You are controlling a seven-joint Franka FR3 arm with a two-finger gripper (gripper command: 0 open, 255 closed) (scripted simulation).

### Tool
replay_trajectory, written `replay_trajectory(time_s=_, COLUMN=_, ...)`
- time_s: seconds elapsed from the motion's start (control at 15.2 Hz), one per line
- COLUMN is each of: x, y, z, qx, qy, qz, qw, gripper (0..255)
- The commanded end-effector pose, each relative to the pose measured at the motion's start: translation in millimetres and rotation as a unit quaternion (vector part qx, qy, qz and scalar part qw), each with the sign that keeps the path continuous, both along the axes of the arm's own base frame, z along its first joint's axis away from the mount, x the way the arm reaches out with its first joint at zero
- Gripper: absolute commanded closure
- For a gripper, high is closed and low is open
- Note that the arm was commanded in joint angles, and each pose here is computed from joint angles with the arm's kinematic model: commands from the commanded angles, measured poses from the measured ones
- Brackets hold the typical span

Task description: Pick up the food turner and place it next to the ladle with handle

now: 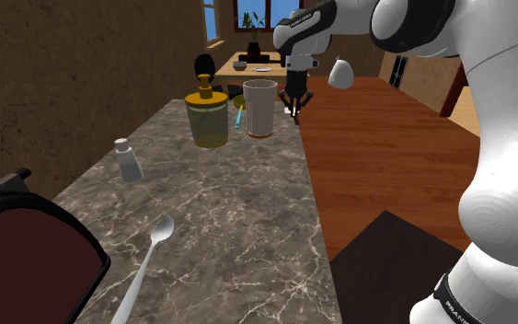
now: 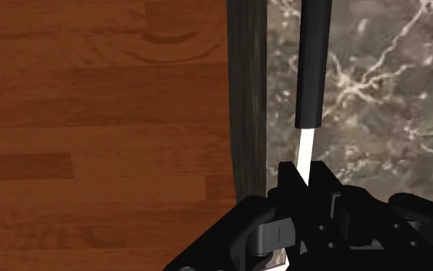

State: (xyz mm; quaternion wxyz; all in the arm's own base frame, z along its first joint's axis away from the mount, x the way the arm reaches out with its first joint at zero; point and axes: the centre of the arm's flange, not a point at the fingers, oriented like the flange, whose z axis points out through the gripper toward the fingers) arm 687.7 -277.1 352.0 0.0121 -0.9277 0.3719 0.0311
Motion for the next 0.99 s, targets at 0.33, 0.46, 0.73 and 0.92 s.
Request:
replay_trajectory(time_s=0.33, x=0, y=0, z=-1, qx=0.0, qy=0.0, qz=0.0, qw=1.0, gripper=255)
replay_trajectory(time_s=0.46, x=0, y=0, z=-1, qx=0.0, qy=0.0, qz=0.0, qw=1.0, gripper=0)
replay_trajectory(time_s=0.73, x=0, y=0, z=-1, qx=0.0, qy=0.0, qz=0.0, qw=1.0, gripper=0)
replay_trajectory(time_s=0.92, x=2, y=-2, z=38, qx=0.0, qy=0.0, qz=0.0, qw=1.0, gripper=0)
